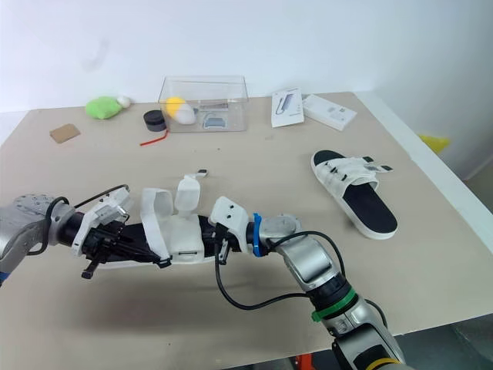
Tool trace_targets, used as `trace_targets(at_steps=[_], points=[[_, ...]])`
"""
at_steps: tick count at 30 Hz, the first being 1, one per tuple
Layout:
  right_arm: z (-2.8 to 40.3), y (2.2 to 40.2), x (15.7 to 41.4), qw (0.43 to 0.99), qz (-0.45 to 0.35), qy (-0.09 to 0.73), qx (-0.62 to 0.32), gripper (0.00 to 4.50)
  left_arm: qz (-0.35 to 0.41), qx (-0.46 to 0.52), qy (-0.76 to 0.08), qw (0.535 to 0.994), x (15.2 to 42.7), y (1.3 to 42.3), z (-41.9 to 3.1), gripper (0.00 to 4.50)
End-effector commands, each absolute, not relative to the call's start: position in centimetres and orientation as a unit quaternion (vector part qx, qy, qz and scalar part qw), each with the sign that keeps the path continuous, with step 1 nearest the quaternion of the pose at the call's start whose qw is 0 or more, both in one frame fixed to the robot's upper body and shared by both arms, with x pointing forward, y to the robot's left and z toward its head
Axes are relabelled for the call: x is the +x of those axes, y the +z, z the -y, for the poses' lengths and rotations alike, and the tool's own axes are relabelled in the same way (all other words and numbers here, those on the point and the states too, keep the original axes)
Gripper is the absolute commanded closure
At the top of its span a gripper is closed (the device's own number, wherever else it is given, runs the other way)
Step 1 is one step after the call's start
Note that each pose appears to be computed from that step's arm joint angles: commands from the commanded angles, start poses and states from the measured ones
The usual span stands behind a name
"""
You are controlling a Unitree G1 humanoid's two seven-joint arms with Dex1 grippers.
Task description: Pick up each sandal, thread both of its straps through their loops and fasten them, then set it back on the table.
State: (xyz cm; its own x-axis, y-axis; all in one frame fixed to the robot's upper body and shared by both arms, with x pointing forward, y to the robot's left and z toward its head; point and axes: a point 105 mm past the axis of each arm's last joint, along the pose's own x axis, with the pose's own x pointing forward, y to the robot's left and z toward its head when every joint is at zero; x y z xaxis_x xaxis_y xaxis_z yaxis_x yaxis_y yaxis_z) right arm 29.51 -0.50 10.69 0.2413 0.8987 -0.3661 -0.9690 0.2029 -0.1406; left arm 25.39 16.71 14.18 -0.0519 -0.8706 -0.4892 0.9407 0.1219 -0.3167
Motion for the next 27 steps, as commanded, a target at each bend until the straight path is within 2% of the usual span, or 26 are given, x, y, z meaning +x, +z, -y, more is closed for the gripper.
trace_targets(at_steps=[1,3,9,10,11,13,25,26,27], points=[[0.4,9.7,29.2,0.765,-0.121,0.608,-0.174,4.50,-0.308,0.069,-0.650,0.691,25.5,13.9,-17.1,4.40],[0.4,9.6,29.1,0.764,-0.122,0.609,-0.174,4.50,-0.306,0.069,-0.648,0.694,25.4,14.0,-17.2,4.40],[0.4,9.6,29.0,0.763,-0.123,0.610,-0.173,4.50,-0.285,0.049,-0.646,0.706,25.2,15.3,-17.4,1.75],[0.4,9.6,29.0,0.763,-0.123,0.610,-0.173,4.50,-0.277,0.044,-0.645,0.711,25.2,15.7,-17.4,1.48],[0.3,9.6,29.0,0.763,-0.123,0.611,-0.172,4.50,-0.260,0.029,-0.643,0.719,25.5,16.4,-17.4,0.91],[0.3,9.6,28.9,0.762,-0.123,0.613,-0.171,4.50,-0.236,0.005,-0.640,0.731,26.0,17.5,-17.2,0.08],[0.3,9.6,28.9,0.762,-0.123,0.612,-0.171,4.50,-0.186,-0.069,-0.613,0.765,28.0,19.4,-15.5,0.08],[0.4,9.5,28.9,0.762,-0.124,0.612,-0.172,4.50,-0.177,-0.078,-0.609,0.769,28.4,19.8,-15.4,0.58],[0.4,9.5,28.9,0.762,-0.124,0.612,-0.172,4.50,-0.174,-0.086,-0.607,0.771,28.7,20.0,-15.3,0.88]])
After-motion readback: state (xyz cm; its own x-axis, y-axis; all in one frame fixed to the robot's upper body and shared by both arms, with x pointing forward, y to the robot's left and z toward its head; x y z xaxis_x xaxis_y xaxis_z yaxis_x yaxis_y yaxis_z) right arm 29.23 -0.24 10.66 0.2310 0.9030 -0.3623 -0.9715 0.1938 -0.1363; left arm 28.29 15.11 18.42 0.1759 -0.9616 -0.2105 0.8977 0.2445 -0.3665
